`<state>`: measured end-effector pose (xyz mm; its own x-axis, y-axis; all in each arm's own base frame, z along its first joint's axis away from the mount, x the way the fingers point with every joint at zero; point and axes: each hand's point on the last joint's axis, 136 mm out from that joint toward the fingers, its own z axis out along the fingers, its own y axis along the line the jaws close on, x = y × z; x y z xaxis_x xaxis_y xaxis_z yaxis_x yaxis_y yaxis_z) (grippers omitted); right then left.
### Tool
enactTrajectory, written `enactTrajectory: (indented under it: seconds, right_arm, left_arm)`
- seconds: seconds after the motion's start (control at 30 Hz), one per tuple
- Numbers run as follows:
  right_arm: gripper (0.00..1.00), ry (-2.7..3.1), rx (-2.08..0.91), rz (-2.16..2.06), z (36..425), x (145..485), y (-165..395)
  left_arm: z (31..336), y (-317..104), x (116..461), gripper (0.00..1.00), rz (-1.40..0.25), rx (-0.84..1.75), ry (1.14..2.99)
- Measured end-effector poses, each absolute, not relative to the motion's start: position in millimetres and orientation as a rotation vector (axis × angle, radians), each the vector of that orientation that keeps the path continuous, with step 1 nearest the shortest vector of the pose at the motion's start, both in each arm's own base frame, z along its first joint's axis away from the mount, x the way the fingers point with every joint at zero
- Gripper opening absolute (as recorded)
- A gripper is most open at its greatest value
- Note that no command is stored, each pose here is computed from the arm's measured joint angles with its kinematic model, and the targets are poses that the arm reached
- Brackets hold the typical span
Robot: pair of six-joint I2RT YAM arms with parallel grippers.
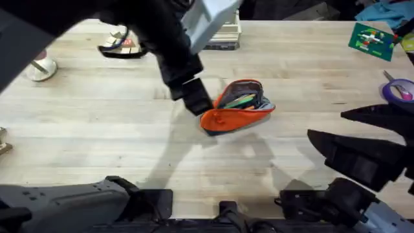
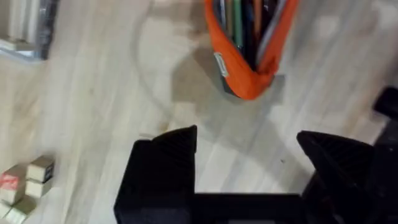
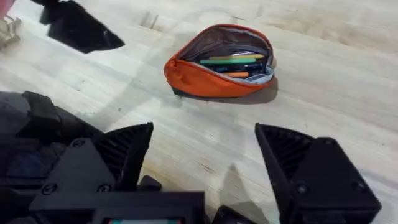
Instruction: Unzip the bag, pick up the pens from the table one at a time and place them inside, then zip the bag closed.
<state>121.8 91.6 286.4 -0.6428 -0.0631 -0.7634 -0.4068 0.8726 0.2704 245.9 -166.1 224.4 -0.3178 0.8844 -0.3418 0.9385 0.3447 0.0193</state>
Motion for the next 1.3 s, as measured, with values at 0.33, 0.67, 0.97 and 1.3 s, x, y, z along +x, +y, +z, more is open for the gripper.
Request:
enactTrajectory:
  seconds: [0.33, 0.67, 0.97, 1.3]
  right_arm:
    - [0.998, 2.226, -0.337, 0.542, 286, 122, 92]
    - [0.998, 2.226, -0.337, 0.542, 286, 122, 92]
    - [0.998, 2.226, -0.337, 0.542, 286, 122, 92]
    - [0.998, 2.226, -0.337, 0.542, 286, 122, 92]
  left_arm:
    - [230, -129, 237, 0.995, -0.507, 1.655, 2.272]
    - [240, -102, 267, 0.996, -0.508, 1.563, 2.132]
    - [242, -98, 285, 0.994, -0.404, 1.585, 2.067]
    - [234, -95, 257, 0.994, -0.439, 1.79, 1.991]
